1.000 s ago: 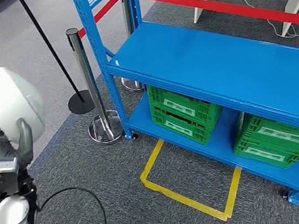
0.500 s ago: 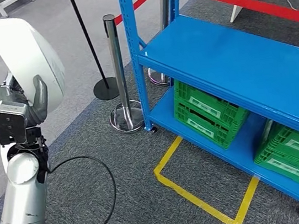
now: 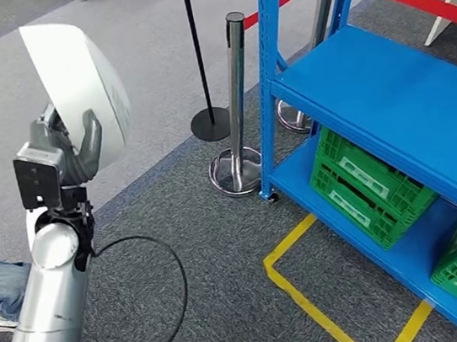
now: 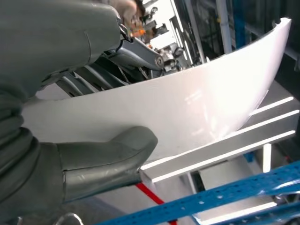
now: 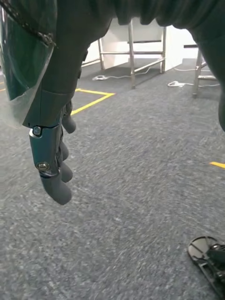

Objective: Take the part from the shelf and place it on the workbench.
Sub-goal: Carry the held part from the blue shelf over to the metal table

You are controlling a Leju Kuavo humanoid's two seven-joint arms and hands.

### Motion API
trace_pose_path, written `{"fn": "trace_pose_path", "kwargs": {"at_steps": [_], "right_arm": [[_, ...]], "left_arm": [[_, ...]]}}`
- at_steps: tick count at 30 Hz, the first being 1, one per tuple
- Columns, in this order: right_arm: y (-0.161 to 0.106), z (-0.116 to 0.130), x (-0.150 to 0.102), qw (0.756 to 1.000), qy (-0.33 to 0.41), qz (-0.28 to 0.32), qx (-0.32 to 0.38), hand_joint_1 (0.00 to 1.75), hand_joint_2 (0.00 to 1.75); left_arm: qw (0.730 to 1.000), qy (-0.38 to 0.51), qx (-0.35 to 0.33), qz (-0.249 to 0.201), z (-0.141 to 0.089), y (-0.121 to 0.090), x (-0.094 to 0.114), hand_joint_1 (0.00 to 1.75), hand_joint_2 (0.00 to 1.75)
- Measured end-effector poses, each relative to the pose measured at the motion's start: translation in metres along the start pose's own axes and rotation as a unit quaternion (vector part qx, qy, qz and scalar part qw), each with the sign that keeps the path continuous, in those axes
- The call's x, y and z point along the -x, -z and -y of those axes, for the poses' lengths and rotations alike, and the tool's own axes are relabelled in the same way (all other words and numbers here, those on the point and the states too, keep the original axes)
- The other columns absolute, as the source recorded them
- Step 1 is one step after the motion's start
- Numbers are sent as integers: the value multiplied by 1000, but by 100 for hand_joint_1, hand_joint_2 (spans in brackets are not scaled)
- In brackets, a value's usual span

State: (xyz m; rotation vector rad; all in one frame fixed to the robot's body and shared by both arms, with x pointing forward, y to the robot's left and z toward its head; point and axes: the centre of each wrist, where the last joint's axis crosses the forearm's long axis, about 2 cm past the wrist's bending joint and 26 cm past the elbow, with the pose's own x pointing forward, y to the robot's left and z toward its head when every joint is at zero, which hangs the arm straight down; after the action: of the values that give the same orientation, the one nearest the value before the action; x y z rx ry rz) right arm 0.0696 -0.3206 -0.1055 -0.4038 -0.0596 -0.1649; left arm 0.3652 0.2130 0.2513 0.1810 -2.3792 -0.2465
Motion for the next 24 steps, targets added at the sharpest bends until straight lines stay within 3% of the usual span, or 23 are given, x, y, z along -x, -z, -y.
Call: {"fn": "trace_pose_path", "kwargs": {"at_steps": [4, 9, 18, 24], "right_arm": [[-2, -4, 2, 1000, 1, -1, 9, 0, 175], [-2, -5, 5, 1000, 4, -4, 14, 0, 175], [-7, -17, 3, 1000, 23, -9, 18, 0, 175], [-9, -21, 11, 999, 27, -18, 14, 0, 175]], "left_arm": [[1000, -10, -4, -11, -12, -45, 1, 175, 175], [1000, -10, 0, -27, -19, -80, -1, 175, 175], [999, 20, 3, -37, -30, -126, -8, 175, 175], [999, 27, -2, -42, -36, -140, -12, 175, 175]]}}
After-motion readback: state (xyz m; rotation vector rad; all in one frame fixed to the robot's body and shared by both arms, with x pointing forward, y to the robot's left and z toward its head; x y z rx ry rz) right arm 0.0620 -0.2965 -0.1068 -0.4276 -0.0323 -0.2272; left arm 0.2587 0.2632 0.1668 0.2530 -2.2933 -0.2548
